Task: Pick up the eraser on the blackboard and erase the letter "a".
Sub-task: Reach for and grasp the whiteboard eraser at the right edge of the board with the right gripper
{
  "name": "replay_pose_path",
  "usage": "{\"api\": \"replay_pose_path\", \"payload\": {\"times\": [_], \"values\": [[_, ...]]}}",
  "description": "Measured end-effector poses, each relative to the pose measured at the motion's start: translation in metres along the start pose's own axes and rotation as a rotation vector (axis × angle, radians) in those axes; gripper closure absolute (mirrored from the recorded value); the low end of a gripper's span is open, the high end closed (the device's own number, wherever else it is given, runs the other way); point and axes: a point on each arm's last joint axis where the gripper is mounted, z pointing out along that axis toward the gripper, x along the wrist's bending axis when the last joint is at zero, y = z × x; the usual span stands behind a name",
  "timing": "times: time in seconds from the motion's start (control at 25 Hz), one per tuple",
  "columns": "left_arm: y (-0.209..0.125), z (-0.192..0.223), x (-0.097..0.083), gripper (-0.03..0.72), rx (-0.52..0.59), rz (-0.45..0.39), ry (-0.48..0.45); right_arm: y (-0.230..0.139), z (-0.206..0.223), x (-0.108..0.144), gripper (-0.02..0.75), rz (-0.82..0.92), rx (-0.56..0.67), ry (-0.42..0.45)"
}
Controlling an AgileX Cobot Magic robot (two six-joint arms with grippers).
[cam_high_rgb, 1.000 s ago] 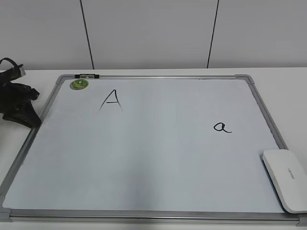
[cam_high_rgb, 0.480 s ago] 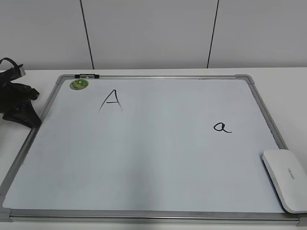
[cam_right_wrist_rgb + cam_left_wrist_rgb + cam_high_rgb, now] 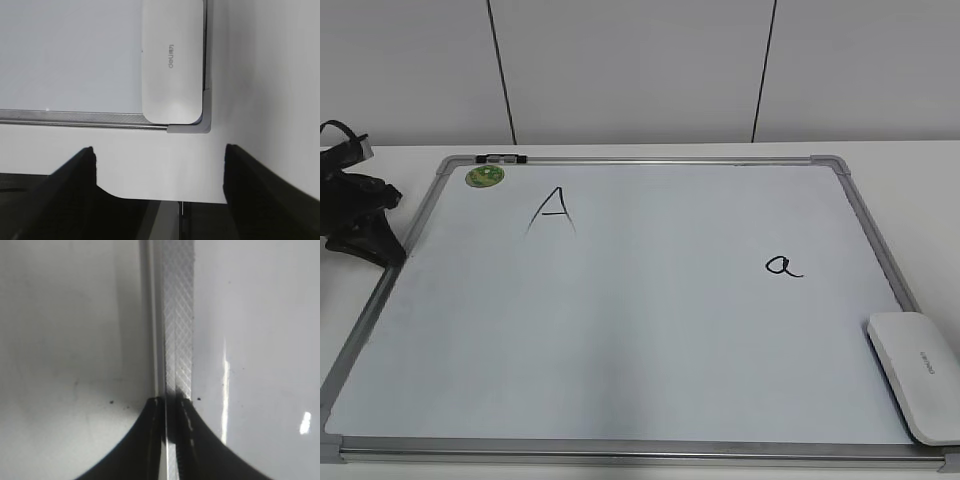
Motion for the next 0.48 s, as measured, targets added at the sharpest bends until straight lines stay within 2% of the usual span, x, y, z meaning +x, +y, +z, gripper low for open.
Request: {"api": "replay_pose_path", "payload": {"times": [0.16,0.48], "values": [[0.0,0.0,0.0,0.653,0.0,0.0,0.0,0.017,0.022,-0.003,0.151,0.006,0.079,-0.013],[0.0,0.0,0.0,0.653,0.0,0.0,0.0,0.034,0.059,-0.009,0.15,0.017,0.138,-0.03]]}}
